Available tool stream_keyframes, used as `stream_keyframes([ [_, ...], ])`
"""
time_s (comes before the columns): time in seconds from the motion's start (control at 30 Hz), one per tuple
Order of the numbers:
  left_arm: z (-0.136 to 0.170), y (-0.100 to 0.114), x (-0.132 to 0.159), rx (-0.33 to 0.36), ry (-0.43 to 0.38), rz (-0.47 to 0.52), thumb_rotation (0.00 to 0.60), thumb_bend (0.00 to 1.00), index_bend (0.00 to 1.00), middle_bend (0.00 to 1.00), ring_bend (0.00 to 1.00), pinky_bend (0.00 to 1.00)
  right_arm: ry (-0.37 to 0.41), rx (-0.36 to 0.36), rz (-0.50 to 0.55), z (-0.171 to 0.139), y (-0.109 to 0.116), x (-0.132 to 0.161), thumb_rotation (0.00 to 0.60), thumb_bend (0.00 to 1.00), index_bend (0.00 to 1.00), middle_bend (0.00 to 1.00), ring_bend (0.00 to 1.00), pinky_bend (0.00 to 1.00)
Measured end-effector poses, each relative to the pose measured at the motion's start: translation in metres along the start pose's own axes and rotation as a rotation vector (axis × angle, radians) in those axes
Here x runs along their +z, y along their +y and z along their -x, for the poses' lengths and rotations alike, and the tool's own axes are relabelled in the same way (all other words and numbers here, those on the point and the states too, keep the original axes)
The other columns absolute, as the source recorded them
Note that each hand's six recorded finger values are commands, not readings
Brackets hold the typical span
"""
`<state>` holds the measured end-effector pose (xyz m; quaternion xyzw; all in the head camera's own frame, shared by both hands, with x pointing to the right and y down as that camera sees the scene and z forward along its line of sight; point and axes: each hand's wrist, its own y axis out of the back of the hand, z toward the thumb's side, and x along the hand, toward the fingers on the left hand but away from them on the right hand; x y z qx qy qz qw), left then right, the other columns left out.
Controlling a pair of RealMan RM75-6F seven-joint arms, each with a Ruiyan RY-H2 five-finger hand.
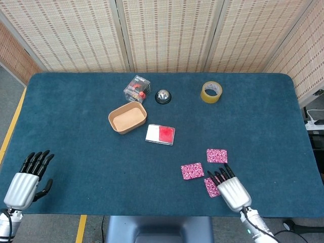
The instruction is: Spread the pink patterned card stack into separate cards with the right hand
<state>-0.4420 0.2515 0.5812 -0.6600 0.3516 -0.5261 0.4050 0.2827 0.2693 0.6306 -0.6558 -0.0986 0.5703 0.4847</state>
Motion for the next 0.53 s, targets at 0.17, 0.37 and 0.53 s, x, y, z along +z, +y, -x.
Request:
stream_keyframes([
  [0.17, 0.001, 0.001, -0.001, 0.007, 0.000, 0.001, 0.600, 0.46, 0.00, 0.00, 0.00, 0.01, -0.103, -0.110, 0.114, -0.023, 0.013, -0.026, 0.600, 0.28, 0.00, 0.00, 0.00, 0.00],
  [0.37, 0.000, -0.001, 0.000, 0.002, -0.002, -0.011, 0.600, 0.47, 0.00, 0.00, 0.00, 0.01, -0.226, -0.214, 0.267, -0.053, 0.009, -0.066, 0.600, 0.28, 0.00, 0.00, 0.00, 0.00],
  [0.53, -0.002, -0.001, 0.004, 0.011, -0.012, -0.015, 0.600, 0.47, 0.00, 0.00, 0.00, 0.01, -0.288, -0.239, 0.290, -0.068, 0.003, -0.096, 0.600, 0.28, 0.00, 0.00, 0.00, 0.00],
])
